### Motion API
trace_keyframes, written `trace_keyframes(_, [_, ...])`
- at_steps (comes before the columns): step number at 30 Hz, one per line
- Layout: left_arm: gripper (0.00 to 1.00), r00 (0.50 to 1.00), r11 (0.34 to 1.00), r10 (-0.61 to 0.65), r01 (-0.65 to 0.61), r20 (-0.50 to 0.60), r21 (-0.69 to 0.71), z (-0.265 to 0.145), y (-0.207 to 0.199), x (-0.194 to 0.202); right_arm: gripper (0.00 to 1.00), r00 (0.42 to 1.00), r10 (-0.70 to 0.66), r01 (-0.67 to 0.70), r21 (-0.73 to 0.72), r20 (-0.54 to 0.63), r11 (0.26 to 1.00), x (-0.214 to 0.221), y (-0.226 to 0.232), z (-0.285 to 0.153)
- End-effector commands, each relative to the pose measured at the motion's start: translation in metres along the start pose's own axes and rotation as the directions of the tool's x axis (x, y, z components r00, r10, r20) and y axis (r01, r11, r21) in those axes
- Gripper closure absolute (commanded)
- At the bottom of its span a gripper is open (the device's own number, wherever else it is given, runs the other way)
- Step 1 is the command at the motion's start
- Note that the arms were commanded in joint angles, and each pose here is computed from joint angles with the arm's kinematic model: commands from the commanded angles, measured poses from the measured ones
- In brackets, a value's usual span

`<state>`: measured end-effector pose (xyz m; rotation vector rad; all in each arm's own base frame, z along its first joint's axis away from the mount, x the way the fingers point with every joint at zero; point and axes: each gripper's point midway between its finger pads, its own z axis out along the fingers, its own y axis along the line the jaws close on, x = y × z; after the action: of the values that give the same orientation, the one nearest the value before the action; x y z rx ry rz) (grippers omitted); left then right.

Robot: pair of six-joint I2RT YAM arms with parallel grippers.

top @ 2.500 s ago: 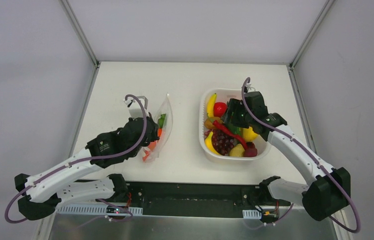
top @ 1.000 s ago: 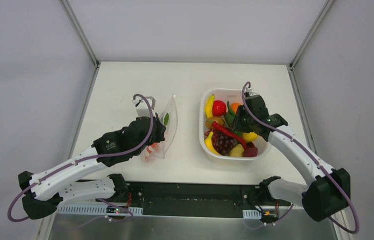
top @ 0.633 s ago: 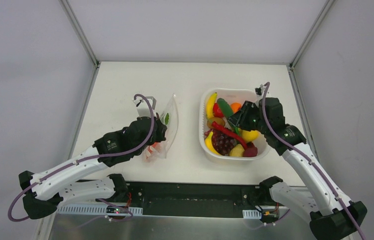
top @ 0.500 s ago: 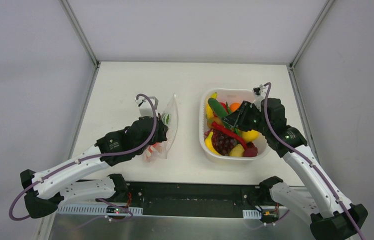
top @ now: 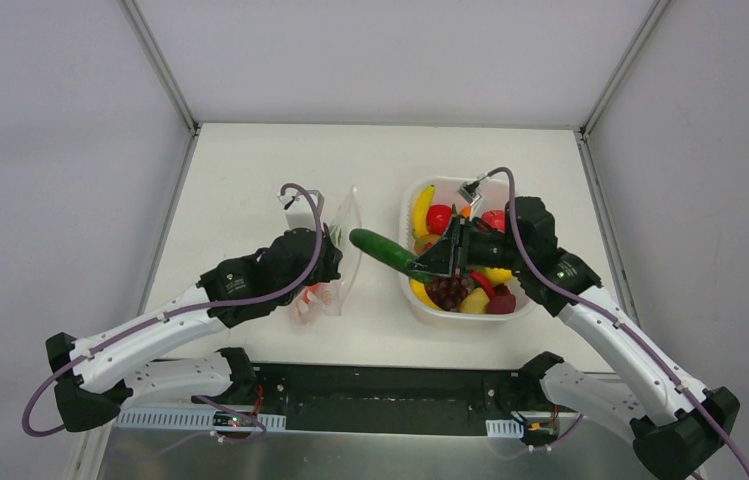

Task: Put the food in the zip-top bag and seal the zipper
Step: Place the fake vegetable in the zipper food storage bag.

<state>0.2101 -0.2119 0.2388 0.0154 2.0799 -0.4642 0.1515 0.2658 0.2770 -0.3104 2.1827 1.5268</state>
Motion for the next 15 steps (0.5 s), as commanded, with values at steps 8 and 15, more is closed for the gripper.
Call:
trace_keyframes(8, [1.0, 1.0, 0.999, -0.023, 0.023, 0.009, 0.036, -0.003, -0.011, -0.012, 0.93, 0.998, -0.049, 0.051, 0.09, -0.03, 0.995, -0.004, -0.002, 0.019])
trace_keyframes(15, [1.0, 1.0, 0.998, -0.03, 0.03, 0.005, 0.059, -0.002, -0.016, -0.013, 0.93, 1.0, -0.016, 0.017, 0.208, -0.006, 0.978, -0.012, -0.018, 0.03])
